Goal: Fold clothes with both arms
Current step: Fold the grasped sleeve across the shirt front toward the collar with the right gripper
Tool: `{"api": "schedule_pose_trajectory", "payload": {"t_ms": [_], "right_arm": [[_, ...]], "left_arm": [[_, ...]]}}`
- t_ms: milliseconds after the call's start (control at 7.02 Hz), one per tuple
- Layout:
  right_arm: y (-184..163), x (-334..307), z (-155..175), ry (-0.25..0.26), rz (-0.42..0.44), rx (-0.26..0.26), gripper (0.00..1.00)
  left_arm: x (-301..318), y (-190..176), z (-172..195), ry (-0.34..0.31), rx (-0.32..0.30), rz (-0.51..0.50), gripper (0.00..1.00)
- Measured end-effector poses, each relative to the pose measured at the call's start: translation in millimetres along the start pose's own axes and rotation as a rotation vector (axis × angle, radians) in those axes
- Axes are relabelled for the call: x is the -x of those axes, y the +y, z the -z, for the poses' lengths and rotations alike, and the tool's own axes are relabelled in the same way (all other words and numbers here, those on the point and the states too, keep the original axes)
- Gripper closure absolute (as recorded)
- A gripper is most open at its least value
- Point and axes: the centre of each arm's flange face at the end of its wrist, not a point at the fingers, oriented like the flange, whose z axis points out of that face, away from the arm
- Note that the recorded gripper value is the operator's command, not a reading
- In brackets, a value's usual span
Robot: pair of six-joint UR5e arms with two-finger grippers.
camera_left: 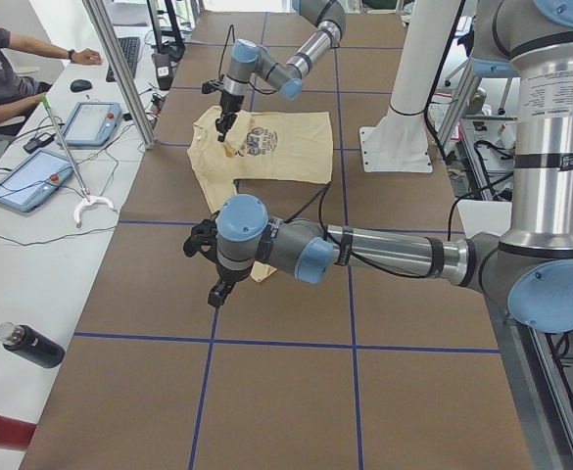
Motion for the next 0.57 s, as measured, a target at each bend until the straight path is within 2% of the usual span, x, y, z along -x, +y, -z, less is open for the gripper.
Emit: {"api": "schedule_pose_trajectory", "payload": {"t_ms": [285, 570], "right_arm": [[2, 24, 3, -0.016, -0.055, -0.014, 0.0], [6, 42, 32, -0.038, -0.173, -0.001, 0.01]], "left_arm": [[-2, 0, -6, 0.031, -0.006, 0.015, 0.0], [-26, -4, -29, 0.116, 0.009, 0.094, 0.01]]}}
